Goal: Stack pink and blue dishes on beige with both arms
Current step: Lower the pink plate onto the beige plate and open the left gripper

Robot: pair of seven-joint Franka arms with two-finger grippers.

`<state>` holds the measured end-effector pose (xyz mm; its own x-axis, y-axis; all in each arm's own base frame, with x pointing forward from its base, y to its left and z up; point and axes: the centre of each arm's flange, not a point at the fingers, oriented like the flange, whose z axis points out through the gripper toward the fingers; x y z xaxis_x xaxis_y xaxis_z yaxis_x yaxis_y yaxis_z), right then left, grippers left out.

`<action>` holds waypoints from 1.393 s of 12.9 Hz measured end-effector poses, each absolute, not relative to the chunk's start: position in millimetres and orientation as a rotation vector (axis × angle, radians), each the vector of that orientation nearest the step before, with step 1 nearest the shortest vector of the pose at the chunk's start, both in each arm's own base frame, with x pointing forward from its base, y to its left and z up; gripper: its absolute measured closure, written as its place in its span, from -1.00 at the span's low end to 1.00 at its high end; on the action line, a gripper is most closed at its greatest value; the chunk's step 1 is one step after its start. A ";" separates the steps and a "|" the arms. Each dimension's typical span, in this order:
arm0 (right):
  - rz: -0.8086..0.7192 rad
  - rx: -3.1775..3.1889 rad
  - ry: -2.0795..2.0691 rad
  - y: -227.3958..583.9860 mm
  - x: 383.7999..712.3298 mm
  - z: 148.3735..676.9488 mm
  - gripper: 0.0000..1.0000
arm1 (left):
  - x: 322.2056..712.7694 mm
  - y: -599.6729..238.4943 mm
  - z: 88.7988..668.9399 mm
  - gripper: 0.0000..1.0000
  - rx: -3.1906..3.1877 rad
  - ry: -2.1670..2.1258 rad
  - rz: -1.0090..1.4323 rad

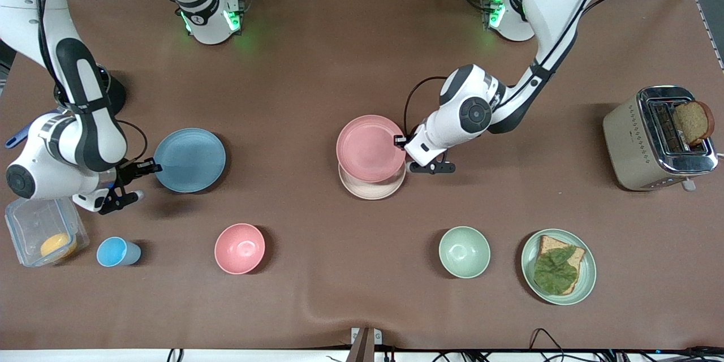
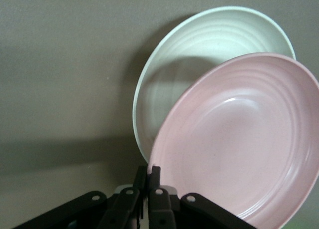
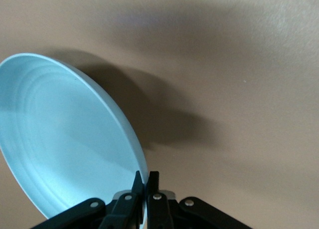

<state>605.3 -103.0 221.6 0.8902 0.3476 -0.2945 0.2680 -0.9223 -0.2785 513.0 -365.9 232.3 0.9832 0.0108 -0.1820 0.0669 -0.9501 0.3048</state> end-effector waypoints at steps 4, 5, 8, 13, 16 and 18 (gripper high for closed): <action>0.542 -2.832 -0.415 -89.5 617.3 243.0 0.90 | 523.5 -358.6 221.6 0.91 2.854 0.004 -0.223; 0.545 -2.833 -0.411 -86.8 619.6 246.9 0.90 | 525.8 -355.9 218.0 0.91 2.857 0.008 -0.225; 0.540 -2.839 -0.406 -84.4 623.7 253.0 0.90 | 530.0 -355.3 212.8 0.91 2.853 0.017 -0.230; 0.558 -2.816 -0.358 -76.9 628.5 263.6 0.90 | 539.4 -360.8 212.5 0.91 2.837 0.025 -0.220; 0.565 -2.816 -0.335 -73.9 631.1 267.1 0.90 | 540.2 -367.0 209.3 0.91 2.830 0.020 -0.224; 0.570 -2.814 -0.332 -70.7 632.5 268.8 0.90 | 541.2 -372.3 205.8 0.91 2.823 0.016 -0.229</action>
